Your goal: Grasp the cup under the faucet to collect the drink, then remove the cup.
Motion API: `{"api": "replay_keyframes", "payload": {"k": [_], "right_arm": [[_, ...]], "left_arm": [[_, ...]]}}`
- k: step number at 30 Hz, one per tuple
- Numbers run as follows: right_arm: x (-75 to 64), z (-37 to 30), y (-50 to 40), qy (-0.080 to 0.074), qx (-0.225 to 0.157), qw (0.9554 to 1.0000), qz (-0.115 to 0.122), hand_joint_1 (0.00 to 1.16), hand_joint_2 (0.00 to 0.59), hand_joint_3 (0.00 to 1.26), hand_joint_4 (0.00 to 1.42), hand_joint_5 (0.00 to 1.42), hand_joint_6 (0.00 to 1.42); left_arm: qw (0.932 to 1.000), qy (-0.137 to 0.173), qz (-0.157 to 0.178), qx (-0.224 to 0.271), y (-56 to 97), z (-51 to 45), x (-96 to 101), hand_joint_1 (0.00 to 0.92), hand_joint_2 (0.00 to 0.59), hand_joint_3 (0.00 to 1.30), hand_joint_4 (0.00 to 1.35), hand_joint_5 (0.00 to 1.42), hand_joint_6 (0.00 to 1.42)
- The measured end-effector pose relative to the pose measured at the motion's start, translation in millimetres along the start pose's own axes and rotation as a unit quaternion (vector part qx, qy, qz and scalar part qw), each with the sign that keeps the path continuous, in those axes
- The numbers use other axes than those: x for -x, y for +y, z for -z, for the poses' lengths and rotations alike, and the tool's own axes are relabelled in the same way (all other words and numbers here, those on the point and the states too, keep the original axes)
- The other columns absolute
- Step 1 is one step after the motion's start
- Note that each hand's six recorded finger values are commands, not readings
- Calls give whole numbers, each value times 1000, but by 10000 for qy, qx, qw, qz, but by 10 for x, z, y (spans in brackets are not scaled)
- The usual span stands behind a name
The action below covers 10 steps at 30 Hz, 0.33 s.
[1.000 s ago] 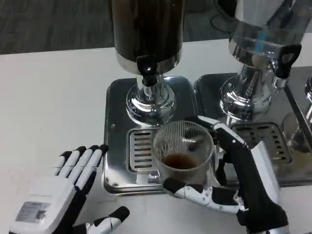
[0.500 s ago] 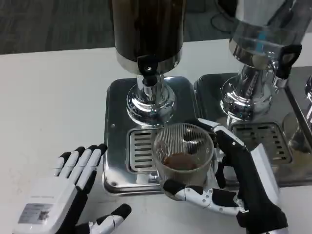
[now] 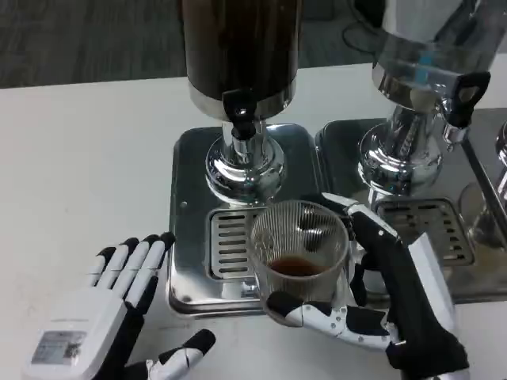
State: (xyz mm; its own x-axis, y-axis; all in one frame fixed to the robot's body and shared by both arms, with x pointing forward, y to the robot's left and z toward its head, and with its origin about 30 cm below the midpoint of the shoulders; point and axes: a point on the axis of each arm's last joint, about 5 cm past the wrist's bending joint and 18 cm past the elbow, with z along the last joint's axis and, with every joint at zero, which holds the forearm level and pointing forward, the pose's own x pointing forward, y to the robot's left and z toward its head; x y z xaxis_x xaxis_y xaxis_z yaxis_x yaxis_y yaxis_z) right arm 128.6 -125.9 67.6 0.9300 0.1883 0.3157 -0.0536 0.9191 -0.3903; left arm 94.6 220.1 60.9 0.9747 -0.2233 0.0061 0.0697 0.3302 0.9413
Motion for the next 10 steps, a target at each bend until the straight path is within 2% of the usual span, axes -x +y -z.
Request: {"api": "replay_keyframes", "payload": {"k": [10], "right_arm": [[-9, 7, -6, 9, -6, 10000, -30, 1002, 110, 495, 628, 935, 1356]], "left_arm": [[10000, 60, 15, 37, -17, -9, 20, 0, 205, 0, 0, 0, 0]]}}
